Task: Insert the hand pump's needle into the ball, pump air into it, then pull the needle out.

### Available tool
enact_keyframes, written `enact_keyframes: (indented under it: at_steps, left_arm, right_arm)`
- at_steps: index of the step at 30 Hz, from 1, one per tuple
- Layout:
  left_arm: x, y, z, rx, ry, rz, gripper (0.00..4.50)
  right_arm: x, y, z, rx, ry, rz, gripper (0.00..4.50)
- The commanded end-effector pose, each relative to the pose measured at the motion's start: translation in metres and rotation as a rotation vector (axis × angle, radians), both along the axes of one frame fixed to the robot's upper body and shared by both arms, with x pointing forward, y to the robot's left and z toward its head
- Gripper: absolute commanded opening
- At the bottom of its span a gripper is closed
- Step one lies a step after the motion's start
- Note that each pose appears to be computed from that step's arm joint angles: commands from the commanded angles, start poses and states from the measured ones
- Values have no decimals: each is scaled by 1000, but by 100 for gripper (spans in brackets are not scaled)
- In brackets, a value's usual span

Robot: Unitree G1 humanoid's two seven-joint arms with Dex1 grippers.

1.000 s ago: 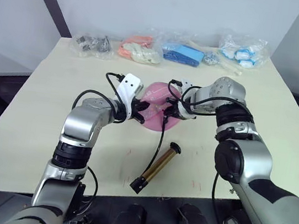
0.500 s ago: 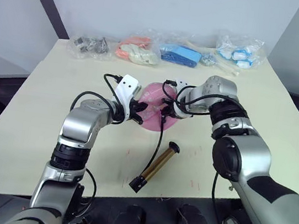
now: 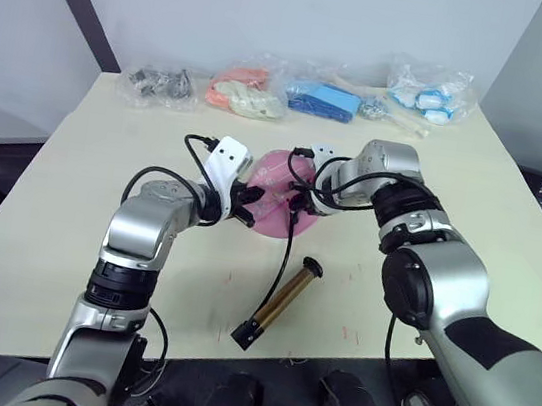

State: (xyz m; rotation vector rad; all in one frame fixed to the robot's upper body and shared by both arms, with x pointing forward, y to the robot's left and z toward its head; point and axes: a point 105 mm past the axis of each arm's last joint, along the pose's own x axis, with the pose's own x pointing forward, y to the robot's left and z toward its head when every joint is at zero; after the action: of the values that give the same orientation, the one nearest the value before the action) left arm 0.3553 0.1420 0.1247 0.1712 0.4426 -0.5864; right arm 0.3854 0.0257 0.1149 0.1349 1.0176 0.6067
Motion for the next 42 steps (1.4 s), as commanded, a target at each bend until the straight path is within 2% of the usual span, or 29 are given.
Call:
enact_keyframes:
  at_steps: [1, 14, 30, 42]
  left_arm:
    - [-45, -75, -24, -126, 175, -397, 6]
    - [-50, -73, -28, -119, 182, -415, 6]
    - [-59, -75, -30, -127, 202, -444, 6]
    - [-51, -67, -28, -95, 174, -442, 6]
  right_arm:
    - [2, 38, 17, 108, -113, 47, 29]
    - [1, 54, 24, 136, -153, 78, 29]
    - [7, 59, 31, 235, -142, -6, 29]
    - [3, 53, 25, 115, -198, 127, 29]
